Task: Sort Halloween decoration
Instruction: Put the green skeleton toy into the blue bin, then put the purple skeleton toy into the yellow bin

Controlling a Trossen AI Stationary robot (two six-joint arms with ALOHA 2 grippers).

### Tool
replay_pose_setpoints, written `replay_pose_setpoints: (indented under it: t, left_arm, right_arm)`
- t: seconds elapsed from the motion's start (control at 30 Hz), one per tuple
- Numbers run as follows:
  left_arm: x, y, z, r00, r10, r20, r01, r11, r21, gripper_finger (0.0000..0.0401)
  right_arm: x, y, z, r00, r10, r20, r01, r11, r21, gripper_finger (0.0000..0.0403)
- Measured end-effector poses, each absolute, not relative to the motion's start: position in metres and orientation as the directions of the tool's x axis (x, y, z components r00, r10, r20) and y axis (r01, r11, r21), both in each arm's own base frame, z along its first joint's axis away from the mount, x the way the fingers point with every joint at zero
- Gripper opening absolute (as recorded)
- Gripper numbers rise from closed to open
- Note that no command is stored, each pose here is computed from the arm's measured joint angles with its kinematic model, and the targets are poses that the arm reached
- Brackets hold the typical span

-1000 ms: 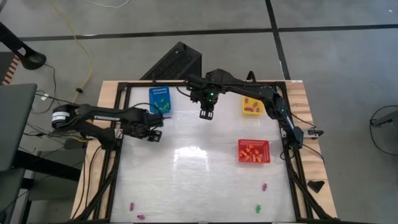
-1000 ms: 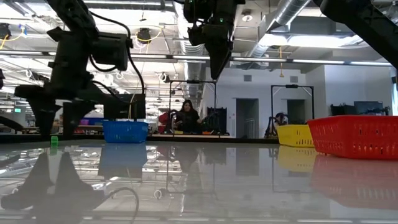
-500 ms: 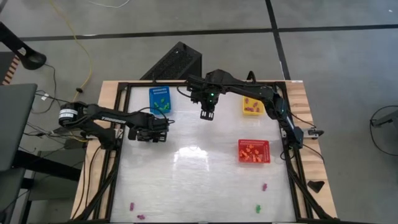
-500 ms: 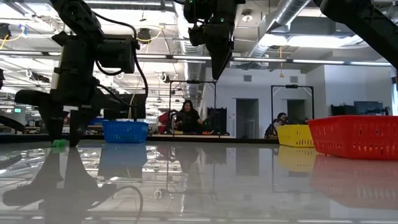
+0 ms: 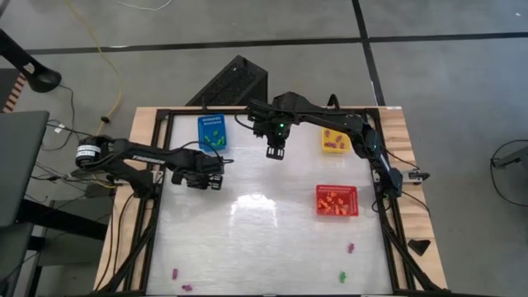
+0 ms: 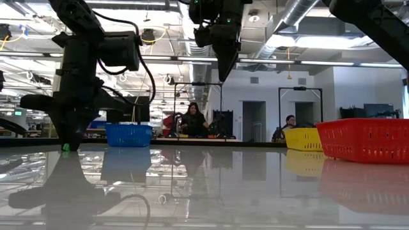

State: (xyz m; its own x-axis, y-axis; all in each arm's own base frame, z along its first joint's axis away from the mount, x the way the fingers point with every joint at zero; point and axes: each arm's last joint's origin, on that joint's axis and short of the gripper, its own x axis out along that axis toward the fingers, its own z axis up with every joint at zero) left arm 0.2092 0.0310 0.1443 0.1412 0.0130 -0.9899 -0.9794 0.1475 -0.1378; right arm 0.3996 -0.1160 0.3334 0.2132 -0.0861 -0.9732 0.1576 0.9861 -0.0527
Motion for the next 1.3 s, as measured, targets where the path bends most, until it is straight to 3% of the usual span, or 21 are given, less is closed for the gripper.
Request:
replay_pose_setpoints:
  t: [0.23,0.33,0.47,0.6,0.83,1.1,1.3]
  left_arm:
    - [0.198,0.036,0.185,0.281,0.321,-0.904,-0.957,0.163,-0.239,0.0006]
    - [0.198,0.042,0.208,0.406,0.459,-0.79,-0.914,0.201,-0.353,0.0006]
    - [0.198,0.066,0.227,0.486,0.576,-0.657,-0.871,0.253,-0.422,0.0005]
    - [0.195,0.105,0.225,0.516,0.542,-0.663,-0.854,0.268,-0.446,0.0005]
    - [0.175,0.153,0.198,0.432,0.446,-0.784,-0.902,0.212,-0.376,0.0011]
    - [0.17,0.164,0.193,0.452,0.415,-0.79,-0.889,0.286,-0.358,0.0096]
    - [0.167,0.167,0.195,0.462,0.417,-0.783,-0.879,0.333,-0.341,0.0138]
  right_arm:
    - [0.399,-0.116,0.333,0.201,-0.081,-0.976,0.156,0.986,-0.05,0.0118]
    - [0.399,-0.116,0.333,0.201,-0.081,-0.976,0.157,0.986,-0.05,0.0118]
    - [0.399,-0.116,0.333,0.204,-0.082,-0.976,0.157,0.986,-0.05,0.0118]
    - [0.399,-0.116,0.333,0.204,-0.082,-0.976,0.167,0.985,-0.048,0.0118]
    - [0.395,-0.115,0.332,0.168,-0.072,-0.983,0.181,0.983,-0.041,0.0118]
    - [0.395,-0.115,0.332,0.166,-0.071,-0.984,0.22,0.975,-0.034,0.0118]
    - [0.396,-0.115,0.332,0.179,-0.075,-0.981,0.234,0.972,-0.032,0.0118]
